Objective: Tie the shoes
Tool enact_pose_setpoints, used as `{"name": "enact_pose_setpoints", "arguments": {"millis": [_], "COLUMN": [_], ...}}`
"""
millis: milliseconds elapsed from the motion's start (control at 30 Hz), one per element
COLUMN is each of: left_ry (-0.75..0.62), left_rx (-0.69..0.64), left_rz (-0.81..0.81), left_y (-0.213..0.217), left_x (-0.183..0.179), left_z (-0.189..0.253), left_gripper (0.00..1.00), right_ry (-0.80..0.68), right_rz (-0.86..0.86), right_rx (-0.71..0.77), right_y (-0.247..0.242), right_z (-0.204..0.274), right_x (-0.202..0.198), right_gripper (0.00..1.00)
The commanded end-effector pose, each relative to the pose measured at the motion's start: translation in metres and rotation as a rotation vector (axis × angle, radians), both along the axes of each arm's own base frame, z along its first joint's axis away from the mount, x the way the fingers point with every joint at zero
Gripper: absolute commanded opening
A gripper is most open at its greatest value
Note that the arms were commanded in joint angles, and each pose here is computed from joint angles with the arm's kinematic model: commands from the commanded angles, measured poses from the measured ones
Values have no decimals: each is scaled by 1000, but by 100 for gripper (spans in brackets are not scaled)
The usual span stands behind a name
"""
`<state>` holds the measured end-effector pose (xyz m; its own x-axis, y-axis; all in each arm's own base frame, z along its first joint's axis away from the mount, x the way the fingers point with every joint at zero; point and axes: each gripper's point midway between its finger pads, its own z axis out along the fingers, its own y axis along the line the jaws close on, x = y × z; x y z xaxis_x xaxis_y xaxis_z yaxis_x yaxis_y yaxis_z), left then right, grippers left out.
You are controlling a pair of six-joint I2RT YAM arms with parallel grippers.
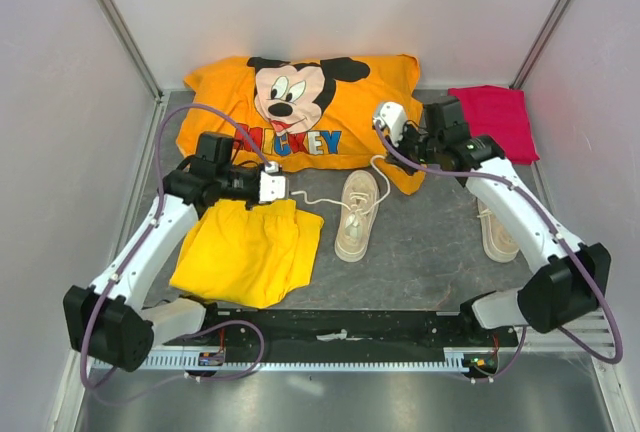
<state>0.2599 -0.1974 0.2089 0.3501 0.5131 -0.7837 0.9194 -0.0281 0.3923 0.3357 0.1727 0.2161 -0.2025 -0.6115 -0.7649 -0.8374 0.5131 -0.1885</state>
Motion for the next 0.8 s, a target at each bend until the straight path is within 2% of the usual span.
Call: {"name": "enact_pose_setpoints", "arguments": {"millis": [0,67,200,400,667,700,767], "left_ry": [-56,-80,-82,-80,-27,-32,-26], "left_rx": [-35,-23,-14,-17,-19,-26,-38], "left_rz": [-88,-109,-135,-169,-206,-206,-206], "left_y": [-12,-12,-11,-10,-21,-24,-27], "left_x": [-30,-40,-62,-84,-95,-92,-90], "left_z": [7,5,-4,-7,-20,-20,-19], "left_gripper": [2,2,2,1,2,2,2], "right_ry": [-4,-37,1,75,194,208,233], "right_rz": [143,185,285,387,438,446,453], "right_rx": [125,158,214,222,169,171,164], "right_y": [68,91,152,215,241,242,242], "right_z": [22,38,34,-4,-72,-75,-79], "right_x": [8,13,8,-1,-6,-8,-9], "right_gripper": [0,0,0,0,0,2,16]}}
